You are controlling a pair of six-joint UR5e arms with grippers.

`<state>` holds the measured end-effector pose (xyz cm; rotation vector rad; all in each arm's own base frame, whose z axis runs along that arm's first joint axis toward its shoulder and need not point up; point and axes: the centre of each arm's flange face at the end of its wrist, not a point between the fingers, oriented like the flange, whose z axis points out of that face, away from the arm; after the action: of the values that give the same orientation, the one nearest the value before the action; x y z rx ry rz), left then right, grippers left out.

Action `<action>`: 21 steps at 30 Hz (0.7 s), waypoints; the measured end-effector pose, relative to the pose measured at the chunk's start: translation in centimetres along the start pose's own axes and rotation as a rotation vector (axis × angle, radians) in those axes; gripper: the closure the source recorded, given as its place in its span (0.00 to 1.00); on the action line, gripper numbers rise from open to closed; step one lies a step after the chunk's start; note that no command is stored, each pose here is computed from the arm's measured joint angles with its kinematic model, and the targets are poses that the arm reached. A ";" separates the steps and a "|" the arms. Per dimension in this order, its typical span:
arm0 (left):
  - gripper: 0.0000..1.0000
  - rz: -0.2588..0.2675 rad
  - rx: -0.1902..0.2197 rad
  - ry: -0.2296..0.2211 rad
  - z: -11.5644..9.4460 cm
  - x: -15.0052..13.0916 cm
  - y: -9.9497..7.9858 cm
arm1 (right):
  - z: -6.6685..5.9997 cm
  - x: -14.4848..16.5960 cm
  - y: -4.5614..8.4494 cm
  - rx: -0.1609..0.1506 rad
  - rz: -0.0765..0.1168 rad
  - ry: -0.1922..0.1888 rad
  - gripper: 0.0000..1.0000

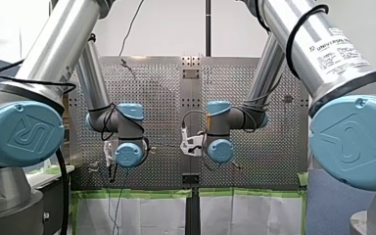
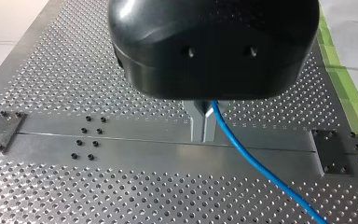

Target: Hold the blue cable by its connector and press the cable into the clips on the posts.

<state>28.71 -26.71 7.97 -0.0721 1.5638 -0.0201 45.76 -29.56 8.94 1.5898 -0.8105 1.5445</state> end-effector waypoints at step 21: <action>1.00 0.058 0.025 0.083 -2.0 2.3 0.7 | 0.0 0.0 0.0 0.000 0.000 -0.002 1.00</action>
<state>26.71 -26.26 5.59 -0.0059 1.6474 0.0026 45.75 -29.54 8.92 1.5914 -0.8109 1.5433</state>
